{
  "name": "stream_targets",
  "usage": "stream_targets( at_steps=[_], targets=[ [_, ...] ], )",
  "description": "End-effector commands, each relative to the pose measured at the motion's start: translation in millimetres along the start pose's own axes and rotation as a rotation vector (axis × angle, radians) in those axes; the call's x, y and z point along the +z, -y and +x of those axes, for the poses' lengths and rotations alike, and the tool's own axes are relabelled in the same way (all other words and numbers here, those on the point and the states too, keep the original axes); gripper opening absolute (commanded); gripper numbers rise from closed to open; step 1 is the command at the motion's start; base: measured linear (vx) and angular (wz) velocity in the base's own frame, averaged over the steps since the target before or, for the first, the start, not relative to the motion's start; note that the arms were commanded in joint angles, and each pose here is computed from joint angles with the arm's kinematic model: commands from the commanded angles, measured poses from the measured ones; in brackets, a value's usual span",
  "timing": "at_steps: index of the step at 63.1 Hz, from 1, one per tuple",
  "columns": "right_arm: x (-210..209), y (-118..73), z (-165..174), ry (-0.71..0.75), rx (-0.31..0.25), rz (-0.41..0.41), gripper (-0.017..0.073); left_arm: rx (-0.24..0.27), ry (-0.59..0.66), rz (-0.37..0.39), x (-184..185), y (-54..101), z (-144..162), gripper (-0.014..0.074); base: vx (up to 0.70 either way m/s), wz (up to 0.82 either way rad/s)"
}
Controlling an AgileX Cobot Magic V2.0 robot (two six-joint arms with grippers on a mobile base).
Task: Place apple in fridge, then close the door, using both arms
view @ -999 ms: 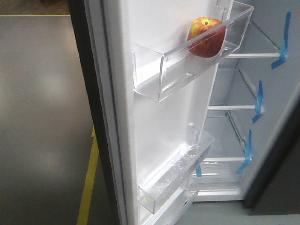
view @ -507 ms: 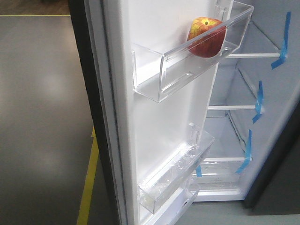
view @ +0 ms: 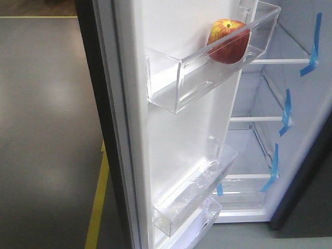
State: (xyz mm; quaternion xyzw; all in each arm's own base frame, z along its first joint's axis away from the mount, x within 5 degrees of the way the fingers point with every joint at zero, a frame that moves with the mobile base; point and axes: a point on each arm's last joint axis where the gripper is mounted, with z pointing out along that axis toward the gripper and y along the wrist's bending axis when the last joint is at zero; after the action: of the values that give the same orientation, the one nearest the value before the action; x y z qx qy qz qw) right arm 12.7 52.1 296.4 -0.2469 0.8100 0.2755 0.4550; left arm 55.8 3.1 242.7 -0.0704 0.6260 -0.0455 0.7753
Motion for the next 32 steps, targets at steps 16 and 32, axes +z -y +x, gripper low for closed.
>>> stream_targets(
  at_steps=[16,32],
  targets=[
    [-2.7,-1.9,-11.3,0.068,0.013,-0.007,0.0516,0.111,-0.262,-0.018,62.5,14.0,-73.8,-0.0006,0.00,0.00],
    [-2.7,-1.9,-11.3,0.068,0.013,-0.007,0.0516,0.212,-0.604,-0.011,128.8,17.6,-86.4,-0.0006,0.00,0.00]
  ],
)
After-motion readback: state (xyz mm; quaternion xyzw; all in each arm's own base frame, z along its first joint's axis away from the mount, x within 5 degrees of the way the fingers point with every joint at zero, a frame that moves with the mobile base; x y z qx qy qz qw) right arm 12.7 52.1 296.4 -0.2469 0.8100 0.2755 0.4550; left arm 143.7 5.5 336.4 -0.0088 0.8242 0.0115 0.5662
